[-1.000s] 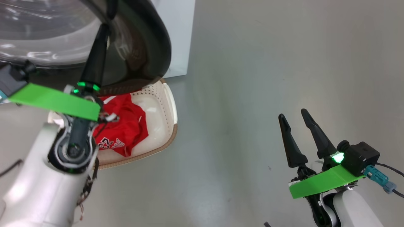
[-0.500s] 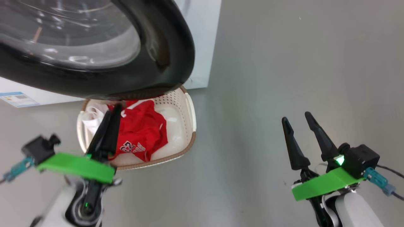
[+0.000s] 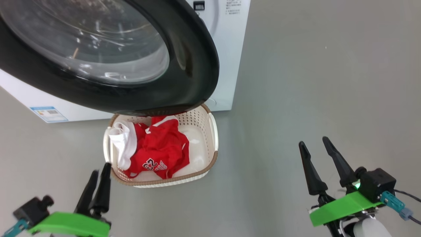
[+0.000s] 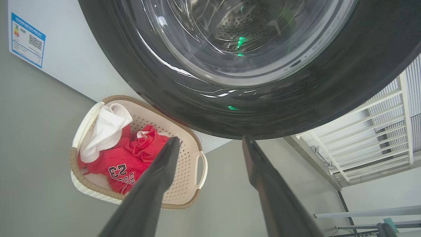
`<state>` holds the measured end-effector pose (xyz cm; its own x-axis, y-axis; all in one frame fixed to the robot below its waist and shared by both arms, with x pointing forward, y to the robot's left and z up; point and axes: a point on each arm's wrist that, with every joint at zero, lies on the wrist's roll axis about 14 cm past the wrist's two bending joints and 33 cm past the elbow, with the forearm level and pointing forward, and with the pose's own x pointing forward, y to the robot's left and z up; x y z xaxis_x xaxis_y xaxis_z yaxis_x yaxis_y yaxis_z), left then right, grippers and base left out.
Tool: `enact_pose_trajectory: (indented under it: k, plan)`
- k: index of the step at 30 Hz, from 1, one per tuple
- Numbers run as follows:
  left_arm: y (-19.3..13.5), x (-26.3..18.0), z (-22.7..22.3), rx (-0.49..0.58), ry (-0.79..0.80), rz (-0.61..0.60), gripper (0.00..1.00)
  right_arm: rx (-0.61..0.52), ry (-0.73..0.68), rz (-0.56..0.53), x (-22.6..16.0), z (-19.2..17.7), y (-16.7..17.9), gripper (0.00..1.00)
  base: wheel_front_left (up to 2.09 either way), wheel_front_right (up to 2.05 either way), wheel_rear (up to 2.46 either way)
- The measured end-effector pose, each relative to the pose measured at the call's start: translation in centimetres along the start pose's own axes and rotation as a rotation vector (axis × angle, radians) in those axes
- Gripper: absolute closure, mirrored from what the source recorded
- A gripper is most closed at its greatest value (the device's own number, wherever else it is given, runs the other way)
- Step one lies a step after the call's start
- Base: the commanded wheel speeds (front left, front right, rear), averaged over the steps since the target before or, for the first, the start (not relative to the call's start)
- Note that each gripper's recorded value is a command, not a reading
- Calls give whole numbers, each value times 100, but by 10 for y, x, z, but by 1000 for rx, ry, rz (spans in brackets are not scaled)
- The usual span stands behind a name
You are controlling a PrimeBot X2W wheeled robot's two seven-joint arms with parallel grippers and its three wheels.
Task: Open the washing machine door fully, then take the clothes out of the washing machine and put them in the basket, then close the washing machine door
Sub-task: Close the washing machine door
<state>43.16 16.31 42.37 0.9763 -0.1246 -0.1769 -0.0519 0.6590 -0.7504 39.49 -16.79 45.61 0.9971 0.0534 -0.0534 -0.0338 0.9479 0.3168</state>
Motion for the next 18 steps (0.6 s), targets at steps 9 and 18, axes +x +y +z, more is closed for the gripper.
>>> enact_pose_trajectory:
  k: [9,18]
  plan:
    - [26,-32,21,155,-55,65,0,-2,12,-12,-16,-3,-3,0,0,0,0]
    - [25,-50,42,407,-121,62,0,-7,16,-41,-27,-3,-12,0,0,0,0]
